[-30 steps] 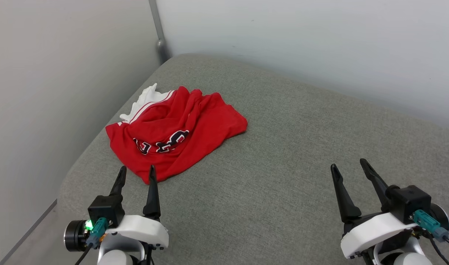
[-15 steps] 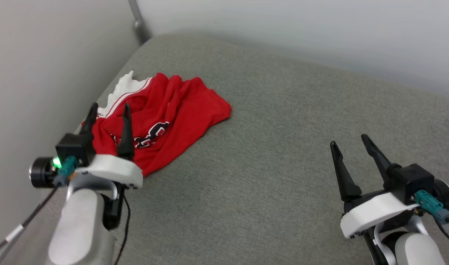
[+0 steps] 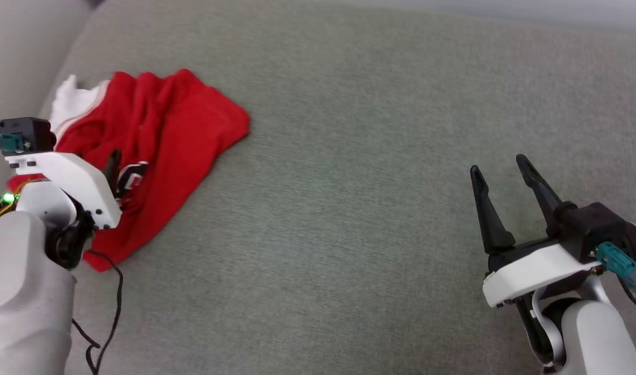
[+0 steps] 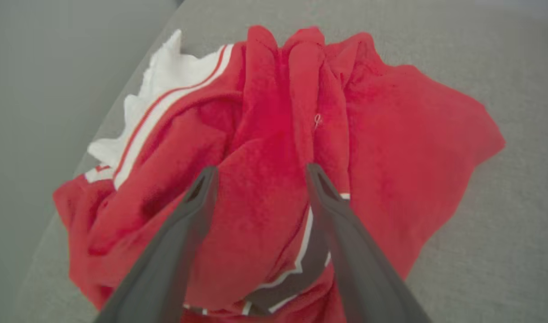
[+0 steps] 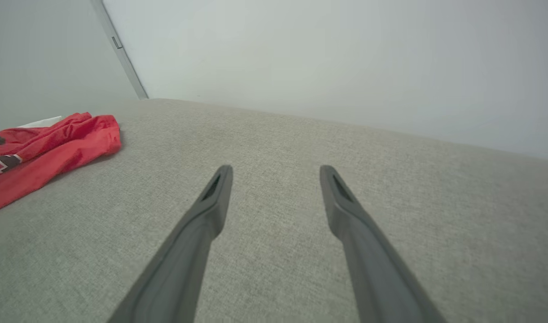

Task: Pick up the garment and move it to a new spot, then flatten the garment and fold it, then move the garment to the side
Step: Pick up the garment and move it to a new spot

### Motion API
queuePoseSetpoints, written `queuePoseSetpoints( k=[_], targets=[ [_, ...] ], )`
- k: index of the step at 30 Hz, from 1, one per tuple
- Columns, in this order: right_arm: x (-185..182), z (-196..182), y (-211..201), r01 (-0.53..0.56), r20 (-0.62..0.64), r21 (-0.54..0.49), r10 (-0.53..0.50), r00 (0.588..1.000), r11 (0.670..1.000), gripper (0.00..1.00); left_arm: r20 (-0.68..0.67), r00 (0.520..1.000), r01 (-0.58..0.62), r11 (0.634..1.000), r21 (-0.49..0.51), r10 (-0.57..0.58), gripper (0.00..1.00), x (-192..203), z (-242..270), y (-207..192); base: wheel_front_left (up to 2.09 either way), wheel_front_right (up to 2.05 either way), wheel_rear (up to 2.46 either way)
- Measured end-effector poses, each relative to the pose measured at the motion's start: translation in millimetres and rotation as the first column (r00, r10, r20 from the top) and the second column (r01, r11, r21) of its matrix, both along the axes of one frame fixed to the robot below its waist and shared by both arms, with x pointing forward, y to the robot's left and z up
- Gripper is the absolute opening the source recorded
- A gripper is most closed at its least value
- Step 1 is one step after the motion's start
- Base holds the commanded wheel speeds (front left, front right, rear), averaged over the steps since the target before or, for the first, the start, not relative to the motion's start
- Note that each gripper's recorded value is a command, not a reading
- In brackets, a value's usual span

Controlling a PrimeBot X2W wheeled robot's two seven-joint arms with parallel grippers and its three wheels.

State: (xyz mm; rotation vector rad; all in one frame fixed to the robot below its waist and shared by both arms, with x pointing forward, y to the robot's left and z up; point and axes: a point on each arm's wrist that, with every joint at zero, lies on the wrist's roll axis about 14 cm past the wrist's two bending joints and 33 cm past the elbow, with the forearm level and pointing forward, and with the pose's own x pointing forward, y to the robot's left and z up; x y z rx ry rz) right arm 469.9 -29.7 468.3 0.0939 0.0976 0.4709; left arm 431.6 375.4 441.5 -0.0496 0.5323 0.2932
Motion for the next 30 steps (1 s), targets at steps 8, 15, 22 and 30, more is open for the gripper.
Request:
queuePoseSetpoints(
  k=[8,15,22,30],
  targets=[
    [10,-30,-20,0.051,-0.057,-0.013,-0.052,0.997,0.999,1.0,-0.365,0.931,-0.059,0.985,-0.163,-0.004,1.0,-17,-71,-2,0.0,0.0,0.0],
    [11,-35,-26,0.067,-0.066,-0.022,-0.069,0.995,0.997,1.0,-0.439,0.899,-0.12,0.964,-0.236,0.005,0.81,-21,-83,-6,0.0,0.0,0.0],
    [10,-23,-27,0.071,-0.041,-0.016,-0.071,0.997,0.997,1.0,-0.414,0.91,-0.117,0.97,-0.214,0.018,0.0,-26,-79,-4,0.0,0.0,0.0],
    [-1,-3,-23,0.061,-0.013,0.005,-0.061,0.998,0.998,1.0,-0.186,0.98,-0.089,0.993,-0.072,0.074,0.0,-10,-30,15,0.0,0.0,0.0]
  ],
)
